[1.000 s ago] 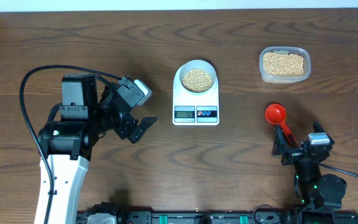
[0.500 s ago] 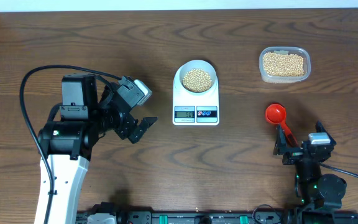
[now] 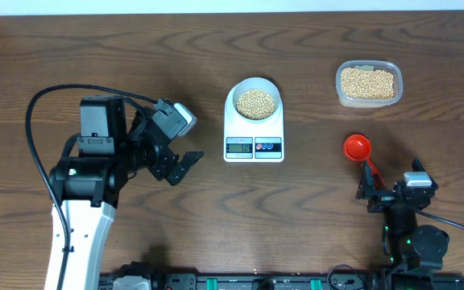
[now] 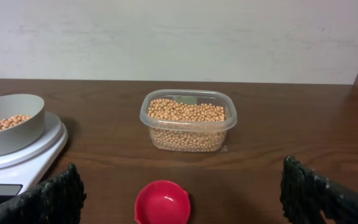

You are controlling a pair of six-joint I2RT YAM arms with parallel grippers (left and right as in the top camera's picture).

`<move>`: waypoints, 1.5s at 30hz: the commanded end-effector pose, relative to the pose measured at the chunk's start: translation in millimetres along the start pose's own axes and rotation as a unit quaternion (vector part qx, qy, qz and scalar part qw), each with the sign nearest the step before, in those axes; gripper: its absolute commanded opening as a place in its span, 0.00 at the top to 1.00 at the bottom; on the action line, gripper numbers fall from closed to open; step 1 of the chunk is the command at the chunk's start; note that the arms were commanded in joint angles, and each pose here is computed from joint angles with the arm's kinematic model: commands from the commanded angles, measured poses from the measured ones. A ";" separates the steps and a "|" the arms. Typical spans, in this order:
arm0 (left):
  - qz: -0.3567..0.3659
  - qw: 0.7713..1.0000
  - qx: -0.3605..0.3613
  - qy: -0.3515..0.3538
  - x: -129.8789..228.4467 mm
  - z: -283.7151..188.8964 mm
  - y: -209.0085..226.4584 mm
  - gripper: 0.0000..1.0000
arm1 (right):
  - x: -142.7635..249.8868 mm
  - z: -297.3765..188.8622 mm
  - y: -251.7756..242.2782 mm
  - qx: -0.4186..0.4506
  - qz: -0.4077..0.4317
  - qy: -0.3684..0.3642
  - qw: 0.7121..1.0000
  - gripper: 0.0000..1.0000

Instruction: Scoop item into bowl and weigh 50g on scale

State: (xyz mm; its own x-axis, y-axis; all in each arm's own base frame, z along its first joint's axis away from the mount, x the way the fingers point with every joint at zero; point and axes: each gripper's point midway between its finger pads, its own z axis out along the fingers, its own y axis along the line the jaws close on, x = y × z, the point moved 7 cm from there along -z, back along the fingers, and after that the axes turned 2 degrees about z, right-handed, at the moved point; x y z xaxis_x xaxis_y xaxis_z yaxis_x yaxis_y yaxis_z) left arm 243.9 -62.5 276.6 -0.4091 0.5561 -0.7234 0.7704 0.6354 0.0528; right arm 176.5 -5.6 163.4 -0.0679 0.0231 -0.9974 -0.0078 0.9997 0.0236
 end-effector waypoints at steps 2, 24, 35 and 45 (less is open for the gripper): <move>0.009 1.000 -0.006 -0.006 -4.5 -3.7 2.4 0.02 | 0.6 -0.3 -2.4 0.010 0.007 0.001 1.000 0.01; 0.009 1.000 -0.005 -0.006 -4.7 -3.7 2.2 0.02 | 0.8 -0.3 -2.5 0.010 0.007 0.001 1.000 0.01; 0.013 1.000 -0.008 -0.014 -4.6 -17.8 -9.6 0.02 | 0.7 -0.3 -2.4 0.010 0.007 0.001 1.000 0.01; -0.067 0.993 -0.053 -0.079 11.4 -38.9 -37.6 0.02 | 0.8 -0.3 -2.5 0.010 0.007 0.001 1.000 0.01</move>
State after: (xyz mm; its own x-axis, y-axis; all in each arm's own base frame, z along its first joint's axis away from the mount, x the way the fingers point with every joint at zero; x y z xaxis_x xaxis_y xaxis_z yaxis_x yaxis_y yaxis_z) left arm 201.8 -60.8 301.8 -0.3472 0.4781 -0.8068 0.7142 0.6923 0.1029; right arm 176.5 -6.0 163.3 -0.0686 0.0277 -0.9973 -0.0029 0.9996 0.0280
